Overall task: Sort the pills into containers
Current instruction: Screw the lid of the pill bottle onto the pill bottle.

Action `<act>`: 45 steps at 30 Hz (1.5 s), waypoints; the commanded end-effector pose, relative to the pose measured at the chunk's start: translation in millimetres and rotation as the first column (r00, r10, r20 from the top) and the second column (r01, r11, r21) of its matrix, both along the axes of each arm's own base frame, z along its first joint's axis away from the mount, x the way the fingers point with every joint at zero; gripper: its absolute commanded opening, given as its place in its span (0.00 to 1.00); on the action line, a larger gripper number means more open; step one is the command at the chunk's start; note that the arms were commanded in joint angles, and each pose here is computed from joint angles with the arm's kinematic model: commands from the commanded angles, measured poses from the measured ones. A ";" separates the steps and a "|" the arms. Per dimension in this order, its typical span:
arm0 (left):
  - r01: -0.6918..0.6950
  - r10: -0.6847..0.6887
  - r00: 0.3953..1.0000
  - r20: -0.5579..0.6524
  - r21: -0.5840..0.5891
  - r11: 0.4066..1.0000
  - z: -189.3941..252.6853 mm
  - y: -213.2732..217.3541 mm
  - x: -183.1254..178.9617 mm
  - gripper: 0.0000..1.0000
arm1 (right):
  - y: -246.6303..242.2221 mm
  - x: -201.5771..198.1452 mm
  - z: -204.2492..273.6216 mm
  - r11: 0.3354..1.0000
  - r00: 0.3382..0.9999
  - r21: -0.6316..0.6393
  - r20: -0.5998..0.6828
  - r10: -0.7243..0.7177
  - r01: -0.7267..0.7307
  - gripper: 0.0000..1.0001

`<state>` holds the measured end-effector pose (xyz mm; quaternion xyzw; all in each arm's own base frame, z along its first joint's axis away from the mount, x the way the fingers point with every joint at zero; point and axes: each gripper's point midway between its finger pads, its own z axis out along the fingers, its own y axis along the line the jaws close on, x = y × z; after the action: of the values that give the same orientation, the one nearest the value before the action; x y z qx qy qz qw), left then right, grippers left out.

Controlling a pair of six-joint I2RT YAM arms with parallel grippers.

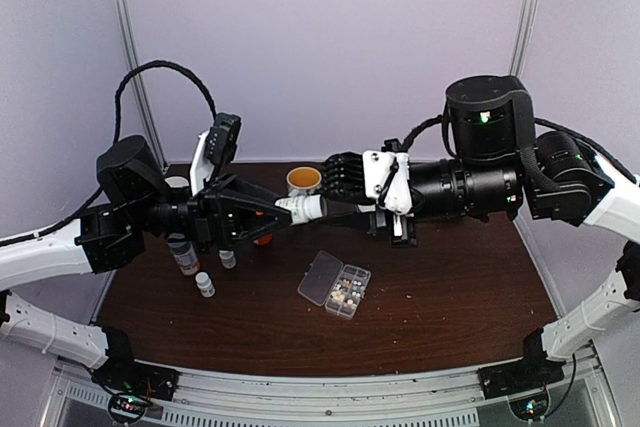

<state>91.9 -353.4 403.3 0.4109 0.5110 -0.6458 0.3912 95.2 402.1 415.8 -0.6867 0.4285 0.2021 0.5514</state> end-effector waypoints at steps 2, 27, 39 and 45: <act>-0.178 0.175 0.956 0.236 -0.008 0.984 5.9 3.4 21.5 0.00 | 7.3 -11.0 8.5 0.998 0.973 0.067 -0.231 0.012 0.004 0.05; -0.299 0.146 -0.207 0.968 -0.204 0.932 -7.5 -15.0 54.2 0.00 | 12.1 -17.6 18.4 0.978 0.217 0.152 -0.969 0.119 0.146 0.00; -0.326 0.053 -0.419 0.906 -0.204 0.923 -14.1 -24.1 68.7 0.00 | -2.2 -1.7 44.6 0.934 -0.077 0.274 -0.951 0.298 0.227 0.00; -0.322 0.091 -0.317 0.944 -0.198 0.926 -11.9 -25.2 64.6 0.00 | -5.1 8.4 37.1 0.941 -0.001 0.211 -0.976 0.219 0.266 0.01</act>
<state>146.1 -365.9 417.3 0.6633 0.0745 0.0679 0.7416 127.7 397.6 418.2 -0.1786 0.7050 0.6559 0.2021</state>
